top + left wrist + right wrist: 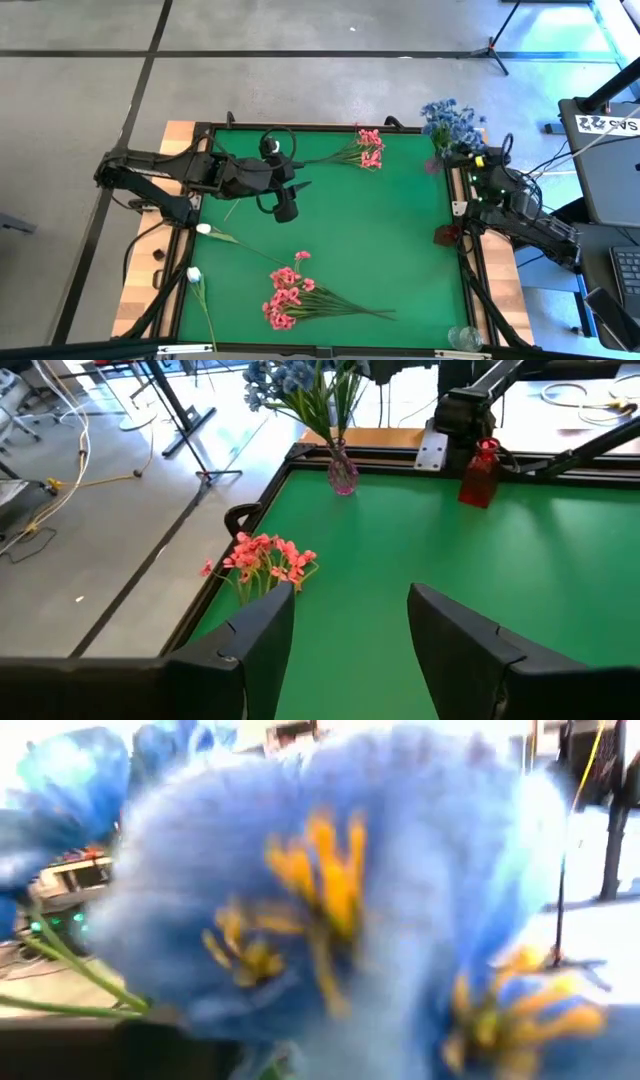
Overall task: Sort flowers into vase by color
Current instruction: Put the blue flowers into the purple vase, then adjust the red vase
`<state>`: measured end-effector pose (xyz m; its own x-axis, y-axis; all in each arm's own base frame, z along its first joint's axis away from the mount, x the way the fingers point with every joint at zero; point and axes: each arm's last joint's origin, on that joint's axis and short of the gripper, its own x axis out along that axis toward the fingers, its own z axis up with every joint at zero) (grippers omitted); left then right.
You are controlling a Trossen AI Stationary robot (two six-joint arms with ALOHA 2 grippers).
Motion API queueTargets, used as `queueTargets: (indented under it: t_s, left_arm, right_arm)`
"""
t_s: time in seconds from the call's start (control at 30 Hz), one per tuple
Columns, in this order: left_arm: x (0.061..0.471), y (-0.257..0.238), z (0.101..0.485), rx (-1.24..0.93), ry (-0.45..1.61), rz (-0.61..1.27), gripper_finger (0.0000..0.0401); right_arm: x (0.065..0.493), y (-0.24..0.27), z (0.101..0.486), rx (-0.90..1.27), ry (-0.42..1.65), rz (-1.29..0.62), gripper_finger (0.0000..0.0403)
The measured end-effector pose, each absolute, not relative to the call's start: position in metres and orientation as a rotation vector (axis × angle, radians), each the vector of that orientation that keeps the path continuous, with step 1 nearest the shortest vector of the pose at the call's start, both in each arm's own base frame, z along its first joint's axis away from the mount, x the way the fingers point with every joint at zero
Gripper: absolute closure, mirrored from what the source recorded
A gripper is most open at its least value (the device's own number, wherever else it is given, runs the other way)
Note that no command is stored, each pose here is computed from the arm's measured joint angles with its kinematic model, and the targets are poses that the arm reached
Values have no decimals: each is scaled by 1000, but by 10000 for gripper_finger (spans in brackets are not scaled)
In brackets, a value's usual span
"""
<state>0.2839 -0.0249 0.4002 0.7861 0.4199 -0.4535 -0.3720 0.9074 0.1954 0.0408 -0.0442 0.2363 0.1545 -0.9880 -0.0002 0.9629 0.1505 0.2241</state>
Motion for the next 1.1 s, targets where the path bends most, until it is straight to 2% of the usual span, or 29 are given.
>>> queueTargets:
  t_s: [0.23, 0.5, 0.87, 1.1]
  left_arm:
    - [286, -12, 399, -38, 509, 405, 208]
    - [287, -5, 399, -81, 519, 364, 208]
    - [287, -1, 398, -86, 531, 359, 208]
    - [286, -1, 397, -91, 540, 355, 208]
  right_arm:
    - [37, -39, 242, 378, 0, -1251, 165]
    - [48, -40, 257, 444, 151, -1132, 161]
    - [32, -31, 285, 522, 284, -1127, 155]
    - [26, -24, 285, 614, 395, -1010, 155]
